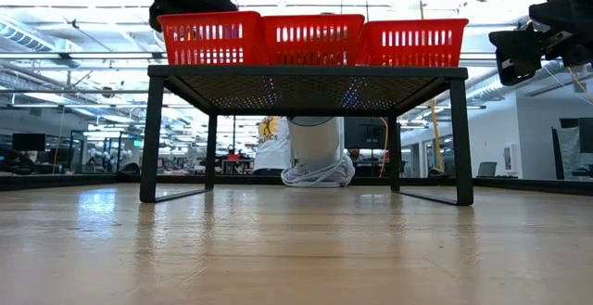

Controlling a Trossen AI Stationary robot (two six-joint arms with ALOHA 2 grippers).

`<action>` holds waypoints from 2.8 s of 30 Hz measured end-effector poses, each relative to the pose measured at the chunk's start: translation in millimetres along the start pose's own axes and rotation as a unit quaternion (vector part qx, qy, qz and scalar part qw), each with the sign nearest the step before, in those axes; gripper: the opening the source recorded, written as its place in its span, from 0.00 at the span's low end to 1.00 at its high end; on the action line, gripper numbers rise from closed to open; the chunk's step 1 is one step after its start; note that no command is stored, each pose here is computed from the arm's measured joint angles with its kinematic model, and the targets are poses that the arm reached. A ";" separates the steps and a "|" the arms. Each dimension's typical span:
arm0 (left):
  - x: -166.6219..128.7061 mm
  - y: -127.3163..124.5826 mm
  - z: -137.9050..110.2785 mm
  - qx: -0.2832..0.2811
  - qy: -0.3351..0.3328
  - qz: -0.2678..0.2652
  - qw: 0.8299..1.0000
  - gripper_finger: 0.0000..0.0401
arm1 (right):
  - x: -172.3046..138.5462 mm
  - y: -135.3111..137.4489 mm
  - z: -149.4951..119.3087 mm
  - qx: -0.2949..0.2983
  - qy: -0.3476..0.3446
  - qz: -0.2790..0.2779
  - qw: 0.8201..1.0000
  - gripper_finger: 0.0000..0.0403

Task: Pick & Place Office Desk Supplies
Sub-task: Put the violet spring keychain into the left red bin, then put the yellow spring keychain into the left red bin

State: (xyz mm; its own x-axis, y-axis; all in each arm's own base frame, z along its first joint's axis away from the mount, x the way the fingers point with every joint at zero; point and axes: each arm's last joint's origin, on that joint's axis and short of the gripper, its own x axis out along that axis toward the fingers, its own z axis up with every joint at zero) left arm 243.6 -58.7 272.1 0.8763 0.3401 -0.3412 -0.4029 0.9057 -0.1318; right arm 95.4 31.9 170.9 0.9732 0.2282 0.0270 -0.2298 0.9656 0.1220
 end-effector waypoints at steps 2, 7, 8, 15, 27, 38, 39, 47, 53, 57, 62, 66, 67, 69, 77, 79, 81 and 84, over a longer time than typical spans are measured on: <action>0.0 0.0 0.0 -0.006 0.000 0.000 1.000 0.16 | 0.0 0.0 0.0 0.000 0.000 0.000 1.000 0.51; 0.0 -0.1 0.0 -0.009 0.000 -0.001 1.000 0.21 | 0.0 0.0 0.0 0.000 0.000 0.000 1.000 0.51; 0.0 -0.1 0.0 -0.011 0.000 -0.001 1.000 0.23 | 0.0 0.0 0.0 0.000 0.000 0.000 1.000 0.51; -0.4 0.1 -0.2 0.003 0.002 -0.002 1.000 0.47 | 0.0 0.0 0.0 0.000 0.000 0.000 1.000 0.51; -46.6 6.4 21.9 -0.045 -0.002 -0.155 0.987 0.62 | 0.0 0.0 0.0 0.000 0.000 0.000 1.000 0.51; -85.8 -27.6 10.1 -0.154 0.130 -0.386 0.900 0.62 | 0.0 0.0 0.0 0.000 0.000 0.000 1.000 0.51; -86.5 -33.2 5.2 -0.157 0.147 -0.389 0.896 0.62 | 0.0 0.0 0.0 0.000 0.000 0.000 1.000 0.51; -90.0 -65.9 -53.6 -0.177 0.322 -0.298 0.881 0.61 | 0.0 0.0 0.0 0.000 0.000 0.000 1.000 0.51; -96.7 -67.6 -115.4 -0.226 0.543 -0.077 0.805 0.56 | 0.0 0.0 0.0 0.000 0.000 0.000 1.000 0.51; -108.3 -71.0 -143.7 -0.241 0.618 0.034 0.748 0.52 | 0.0 0.0 0.0 0.000 0.000 0.000 1.000 0.51; -114.1 -77.8 -163.9 -0.243 0.608 0.077 0.752 0.49 | 0.0 0.0 0.0 0.000 0.000 0.000 1.000 0.51; -112.1 -81.6 -171.1 -0.234 0.585 0.070 0.773 0.50 | 0.0 0.0 0.0 0.000 0.000 0.000 1.000 0.51; -111.4 -82.3 -172.9 -0.228 0.583 0.067 0.777 0.50 | 0.0 0.0 0.0 0.000 0.000 0.000 1.000 0.51; -109.3 -83.2 -177.5 -0.214 0.583 0.068 0.781 0.50 | 0.0 0.0 0.0 0.000 0.000 0.000 1.000 0.51; -101.4 -88.7 -196.6 -0.177 0.589 0.072 0.785 0.50 | 0.0 0.0 0.0 0.000 0.000 0.000 1.000 0.51; -100.4 -89.6 -198.7 -0.165 0.589 0.064 0.788 0.50 | 0.0 0.0 0.0 0.000 0.000 0.000 1.000 0.51; -100.2 -89.5 -199.2 -0.160 0.590 0.061 0.789 0.50 | 0.0 0.0 0.0 0.000 0.000 0.000 1.000 0.51; -101.6 -88.5 -200.1 -0.152 0.591 0.064 0.790 0.50 | 0.0 0.0 0.0 0.000 0.000 0.000 1.000 0.51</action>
State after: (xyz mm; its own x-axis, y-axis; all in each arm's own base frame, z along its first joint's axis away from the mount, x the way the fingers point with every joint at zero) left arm 137.4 -224.0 132.2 0.0376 -0.2116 -0.9766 -0.6698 0.7200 -0.1818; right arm 95.4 31.9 170.9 0.9732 0.2284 0.0271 -0.2300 0.9655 0.1222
